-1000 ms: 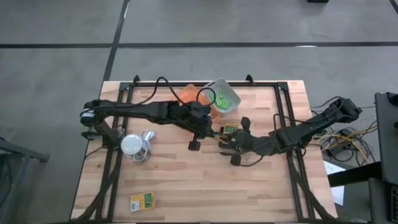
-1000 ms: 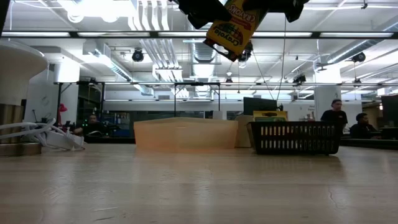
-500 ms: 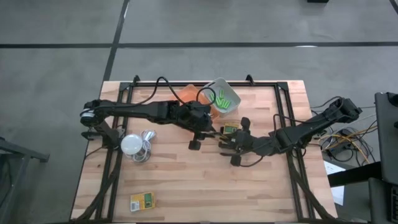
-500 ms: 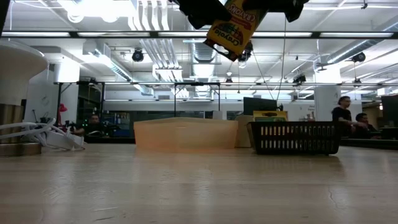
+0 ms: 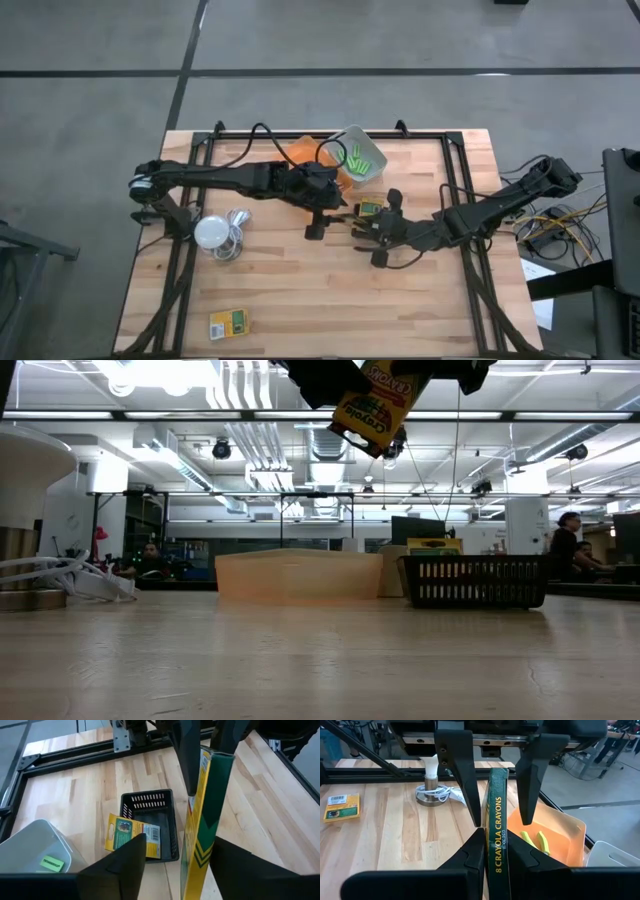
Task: Pick & Place School Supplies
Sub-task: Put the yellow crayon box into the black bin
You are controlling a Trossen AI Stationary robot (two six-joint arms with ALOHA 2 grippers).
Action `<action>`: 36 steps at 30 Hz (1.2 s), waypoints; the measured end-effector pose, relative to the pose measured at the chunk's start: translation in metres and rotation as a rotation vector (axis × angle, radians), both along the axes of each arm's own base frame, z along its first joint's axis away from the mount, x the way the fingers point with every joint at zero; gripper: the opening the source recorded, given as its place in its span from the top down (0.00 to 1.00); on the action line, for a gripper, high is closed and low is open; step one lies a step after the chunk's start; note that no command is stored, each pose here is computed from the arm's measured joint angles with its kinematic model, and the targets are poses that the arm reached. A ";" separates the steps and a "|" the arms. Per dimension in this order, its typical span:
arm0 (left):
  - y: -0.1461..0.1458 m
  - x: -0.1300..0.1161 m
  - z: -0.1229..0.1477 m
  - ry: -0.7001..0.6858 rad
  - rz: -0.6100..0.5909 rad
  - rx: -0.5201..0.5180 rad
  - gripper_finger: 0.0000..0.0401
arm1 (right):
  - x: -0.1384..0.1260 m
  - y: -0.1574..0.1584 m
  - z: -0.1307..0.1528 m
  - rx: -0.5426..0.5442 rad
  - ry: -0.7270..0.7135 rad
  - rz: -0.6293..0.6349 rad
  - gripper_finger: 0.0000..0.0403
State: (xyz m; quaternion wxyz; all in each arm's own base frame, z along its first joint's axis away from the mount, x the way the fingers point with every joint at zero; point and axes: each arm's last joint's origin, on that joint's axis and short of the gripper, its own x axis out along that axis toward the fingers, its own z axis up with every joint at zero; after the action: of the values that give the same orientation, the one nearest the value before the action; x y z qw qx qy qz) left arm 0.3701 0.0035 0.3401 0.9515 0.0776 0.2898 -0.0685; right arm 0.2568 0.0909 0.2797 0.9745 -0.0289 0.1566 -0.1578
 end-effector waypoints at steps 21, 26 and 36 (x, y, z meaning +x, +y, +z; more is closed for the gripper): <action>0.000 -0.082 0.069 -0.161 0.161 -0.136 0.45 | 0.002 0.001 0.014 0.030 -0.133 -0.004 0.91; -0.009 -0.100 0.052 -0.289 0.139 -0.191 0.48 | 0.001 0.000 0.031 -0.009 -0.240 0.015 0.91; -0.014 -0.127 -0.045 -0.913 0.084 -0.474 0.51 | -0.003 -0.001 0.043 -0.013 -0.313 0.028 0.91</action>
State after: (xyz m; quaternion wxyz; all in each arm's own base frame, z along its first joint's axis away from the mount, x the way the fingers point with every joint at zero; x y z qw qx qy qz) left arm 0.2429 -0.0105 0.2952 0.9744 -0.1300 -0.1756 -0.0530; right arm 0.2539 0.0896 0.3225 0.9889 -0.0126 0.0014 -0.1480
